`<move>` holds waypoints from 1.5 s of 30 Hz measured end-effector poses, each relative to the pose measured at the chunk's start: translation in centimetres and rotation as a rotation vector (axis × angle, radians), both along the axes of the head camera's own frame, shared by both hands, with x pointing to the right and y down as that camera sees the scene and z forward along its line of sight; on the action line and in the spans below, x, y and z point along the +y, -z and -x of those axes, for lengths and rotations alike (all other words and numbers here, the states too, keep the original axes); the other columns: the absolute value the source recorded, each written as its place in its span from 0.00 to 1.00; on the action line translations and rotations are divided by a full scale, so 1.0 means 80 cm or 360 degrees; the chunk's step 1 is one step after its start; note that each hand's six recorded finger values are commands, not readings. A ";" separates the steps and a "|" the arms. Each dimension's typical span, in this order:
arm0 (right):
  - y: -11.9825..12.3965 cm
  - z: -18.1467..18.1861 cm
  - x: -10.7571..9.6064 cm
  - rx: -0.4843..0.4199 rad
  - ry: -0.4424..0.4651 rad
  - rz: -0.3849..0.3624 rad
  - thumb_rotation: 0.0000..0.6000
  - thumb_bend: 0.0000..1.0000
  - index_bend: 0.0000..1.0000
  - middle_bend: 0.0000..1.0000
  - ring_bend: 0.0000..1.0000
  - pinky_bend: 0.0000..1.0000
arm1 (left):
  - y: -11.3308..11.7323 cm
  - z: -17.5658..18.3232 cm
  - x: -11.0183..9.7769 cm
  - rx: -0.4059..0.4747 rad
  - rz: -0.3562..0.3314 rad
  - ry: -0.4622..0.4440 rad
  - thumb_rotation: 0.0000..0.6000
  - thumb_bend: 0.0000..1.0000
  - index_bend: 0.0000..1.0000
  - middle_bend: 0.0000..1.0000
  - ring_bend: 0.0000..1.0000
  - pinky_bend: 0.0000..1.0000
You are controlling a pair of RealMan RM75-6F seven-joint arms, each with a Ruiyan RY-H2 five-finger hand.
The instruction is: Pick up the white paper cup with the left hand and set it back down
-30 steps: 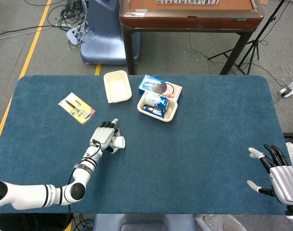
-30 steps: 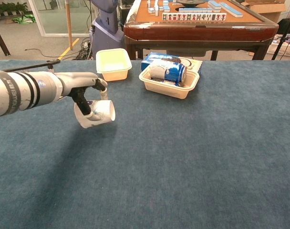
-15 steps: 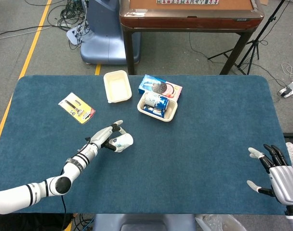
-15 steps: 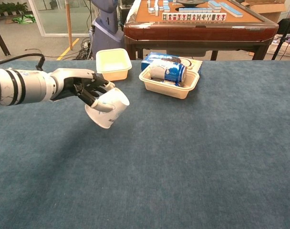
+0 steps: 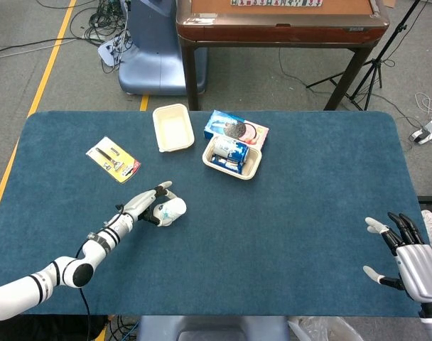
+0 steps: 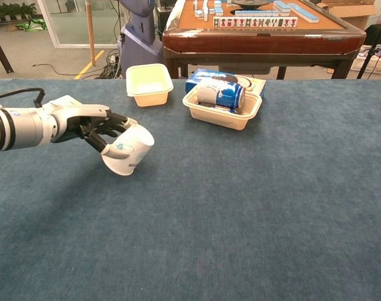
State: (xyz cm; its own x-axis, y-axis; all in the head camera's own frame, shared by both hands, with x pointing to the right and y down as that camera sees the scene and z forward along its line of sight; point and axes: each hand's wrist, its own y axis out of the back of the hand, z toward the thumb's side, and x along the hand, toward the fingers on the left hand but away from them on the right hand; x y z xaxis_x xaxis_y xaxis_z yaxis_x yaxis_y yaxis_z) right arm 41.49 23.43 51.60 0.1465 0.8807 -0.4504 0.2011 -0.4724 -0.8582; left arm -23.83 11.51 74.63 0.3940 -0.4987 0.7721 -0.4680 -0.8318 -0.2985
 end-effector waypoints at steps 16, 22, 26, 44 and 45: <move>0.002 -0.001 -0.001 -0.0002 -0.0001 -0.0015 1.00 0.12 0.19 0.30 0.05 0.00 | 0.036 0.044 -0.009 -0.0043 -0.0073 -0.0061 1.00 0.23 0.03 0.00 0.00 0.00; 0.000 -0.005 -0.003 0.0008 -0.0013 -0.0001 1.00 0.12 0.19 0.30 0.05 0.00 | 0.066 0.055 -0.016 -0.0080 -0.0266 -0.0079 1.00 0.23 0.07 0.00 0.00 0.00; -0.004 -0.006 -0.006 0.0005 -0.0012 0.0013 1.00 0.12 0.19 0.30 0.05 0.00 | 0.089 0.070 -0.016 -0.0185 -0.0458 -0.0102 1.00 0.23 0.11 0.00 0.00 0.00; -0.022 0.006 -0.017 -0.0025 0.0052 0.0068 1.00 0.12 0.19 0.30 0.05 0.00 | 0.205 0.209 0.101 -0.0862 -0.0887 0.0101 1.00 0.23 0.14 0.00 0.00 0.00; -0.023 0.006 -0.017 -0.0026 0.0056 0.0069 1.00 0.12 0.19 0.30 0.05 0.00 | 0.208 0.212 0.106 -0.0879 -0.0898 0.0099 1.00 0.23 0.14 0.00 0.00 0.00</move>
